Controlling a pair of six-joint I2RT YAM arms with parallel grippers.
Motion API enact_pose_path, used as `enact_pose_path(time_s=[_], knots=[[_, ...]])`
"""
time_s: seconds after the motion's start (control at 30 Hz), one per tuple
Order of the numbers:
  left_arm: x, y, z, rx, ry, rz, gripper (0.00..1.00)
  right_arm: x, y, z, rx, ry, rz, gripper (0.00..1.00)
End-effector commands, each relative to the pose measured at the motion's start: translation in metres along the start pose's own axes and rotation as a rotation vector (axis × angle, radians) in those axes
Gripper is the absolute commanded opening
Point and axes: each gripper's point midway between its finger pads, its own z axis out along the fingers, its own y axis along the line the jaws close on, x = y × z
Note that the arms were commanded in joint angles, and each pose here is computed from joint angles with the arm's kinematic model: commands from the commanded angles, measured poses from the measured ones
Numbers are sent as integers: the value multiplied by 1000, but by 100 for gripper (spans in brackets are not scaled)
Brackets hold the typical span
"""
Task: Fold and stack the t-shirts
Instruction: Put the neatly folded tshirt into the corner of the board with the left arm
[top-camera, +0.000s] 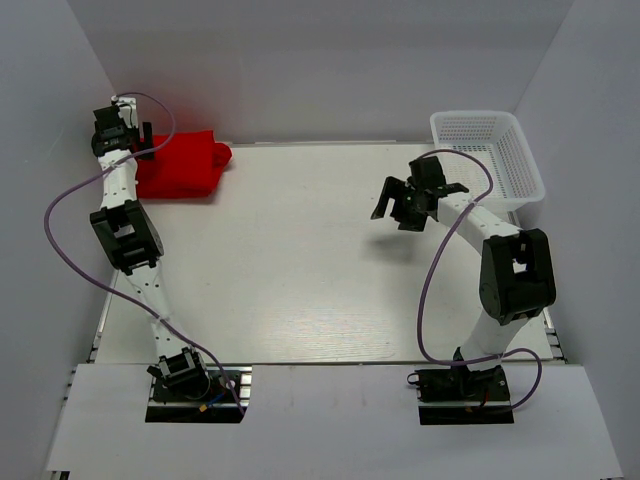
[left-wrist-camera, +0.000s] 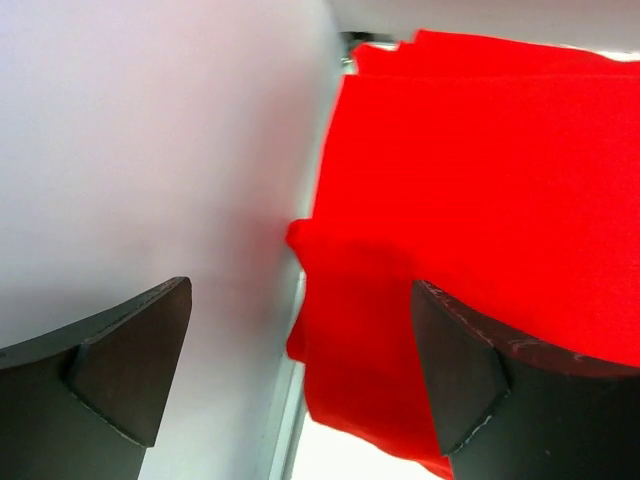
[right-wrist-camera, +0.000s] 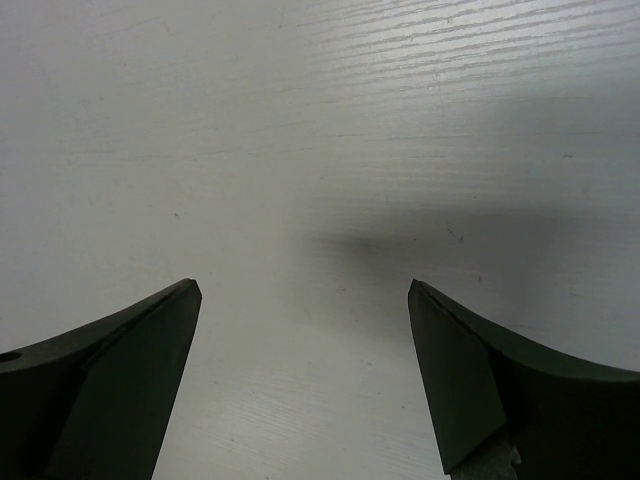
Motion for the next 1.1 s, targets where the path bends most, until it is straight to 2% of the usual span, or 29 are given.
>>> enact_pose_path(time_s=[0.0,0.17,0.23,0.37,0.47,0.5,0.53,0.57,0.6,0.63,0.67,0.7,0.73,0.77,0.83,0.93,0.97,1.07], knots=[[-52,27,-46,-95,-97,-50,100,-14,13,-15,-31,-38,-38,90],[-70,11,-75,19,-133,-89,100,-20,20,-25,-57,-74,-71,90],[-86,-14,-100,160,-168,-98,100,-25,25,-32,-66,-96,-86,90],[-112,-82,-148,337,-186,-144,100,-27,29,-43,-74,-120,-123,90],[-99,-117,-171,359,-119,-207,100,-19,21,-54,-52,-138,-134,90],[-111,-130,-203,357,-152,-217,100,-16,19,-56,-50,-144,-138,90],[-80,-151,-203,376,-74,-232,100,-18,23,-71,-66,-178,-144,90],[-81,-166,-215,402,-103,-244,100,-1,10,-65,-43,-153,-141,90],[-77,-204,-237,480,-94,-271,100,3,7,-67,-39,-155,-141,90],[-53,-225,-260,532,-70,-270,100,-1,11,-83,-54,-203,-144,90],[-53,-246,-275,586,-103,-272,100,21,-1,-76,-36,-158,-137,90],[-43,-267,-292,631,-92,-293,100,24,-4,-79,-36,-162,-137,90],[-6,-310,-313,710,-28,-238,100,33,-6,-85,-45,-169,-136,90],[-3,-319,-338,746,-50,-231,100,36,-6,-92,-57,-187,-131,90],[34,-344,-362,761,7,-178,100,58,-15,-93,-73,-179,-121,90],[63,-341,-384,714,60,-161,100,78,-22,-101,-101,-208,-120,90],[67,-338,-387,693,53,-166,100,75,-16,-115,-135,-262,-132,90],[71,-333,-401,687,28,-173,100,87,-23,-114,-147,-284,-132,90]])
